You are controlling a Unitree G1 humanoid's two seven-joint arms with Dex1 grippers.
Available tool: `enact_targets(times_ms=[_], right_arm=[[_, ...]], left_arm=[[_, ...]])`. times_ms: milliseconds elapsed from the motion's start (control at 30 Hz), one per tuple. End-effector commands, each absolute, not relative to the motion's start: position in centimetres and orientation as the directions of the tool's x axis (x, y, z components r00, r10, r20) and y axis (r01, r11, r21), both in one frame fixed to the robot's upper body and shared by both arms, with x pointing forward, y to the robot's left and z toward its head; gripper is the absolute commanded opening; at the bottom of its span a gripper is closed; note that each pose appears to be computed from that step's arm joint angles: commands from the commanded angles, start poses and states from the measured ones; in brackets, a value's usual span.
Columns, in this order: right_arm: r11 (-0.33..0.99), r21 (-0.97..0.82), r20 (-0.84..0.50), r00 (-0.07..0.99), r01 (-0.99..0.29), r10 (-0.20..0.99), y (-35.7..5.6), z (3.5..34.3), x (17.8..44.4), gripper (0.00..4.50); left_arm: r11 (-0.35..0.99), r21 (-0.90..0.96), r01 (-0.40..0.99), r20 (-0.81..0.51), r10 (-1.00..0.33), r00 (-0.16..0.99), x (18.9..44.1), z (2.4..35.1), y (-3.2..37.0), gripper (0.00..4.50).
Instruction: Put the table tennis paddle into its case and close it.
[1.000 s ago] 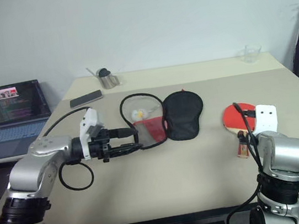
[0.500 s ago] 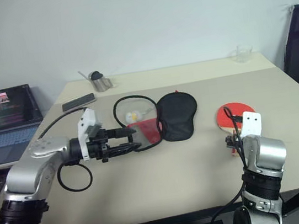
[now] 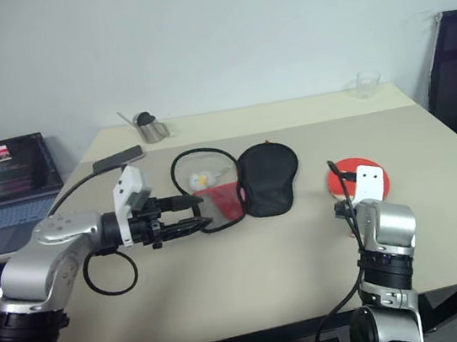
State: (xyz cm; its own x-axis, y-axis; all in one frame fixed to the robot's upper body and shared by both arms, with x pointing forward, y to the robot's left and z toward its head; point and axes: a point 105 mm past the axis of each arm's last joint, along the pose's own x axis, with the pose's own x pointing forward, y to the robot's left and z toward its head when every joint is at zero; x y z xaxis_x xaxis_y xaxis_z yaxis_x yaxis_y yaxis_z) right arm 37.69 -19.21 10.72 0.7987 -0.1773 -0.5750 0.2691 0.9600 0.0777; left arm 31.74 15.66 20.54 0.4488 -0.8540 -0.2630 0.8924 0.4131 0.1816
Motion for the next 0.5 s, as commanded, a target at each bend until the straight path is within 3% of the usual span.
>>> enact_targets(times_ms=[33,133,367,500], right_arm=[[0.969,0.070,-0.573,0.804,0.239,-0.157,-18.5,10.3,38.6,4.32],[0.966,0.057,-0.573,0.801,0.251,-0.174,-18.7,10.0,38.8,3.61],[0.962,0.058,-0.576,0.797,0.265,-0.185,-19.2,9.7,39.0,1.25],[0.962,0.082,-0.570,0.804,0.262,-0.170,-19.0,9.9,39.4,1.11]], left_arm=[[0.438,0.252,0.863,-0.237,-0.837,0.494,31.5,22.2,16.2,2.94],[0.469,0.270,0.841,-0.240,-0.813,0.530,31.9,22.5,16.9,2.95],[0.489,0.275,0.828,-0.232,-0.802,0.551,31.8,22.7,17.2,2.95],[0.497,0.275,0.823,-0.228,-0.798,0.558,31.8,22.6,17.2,2.95]])
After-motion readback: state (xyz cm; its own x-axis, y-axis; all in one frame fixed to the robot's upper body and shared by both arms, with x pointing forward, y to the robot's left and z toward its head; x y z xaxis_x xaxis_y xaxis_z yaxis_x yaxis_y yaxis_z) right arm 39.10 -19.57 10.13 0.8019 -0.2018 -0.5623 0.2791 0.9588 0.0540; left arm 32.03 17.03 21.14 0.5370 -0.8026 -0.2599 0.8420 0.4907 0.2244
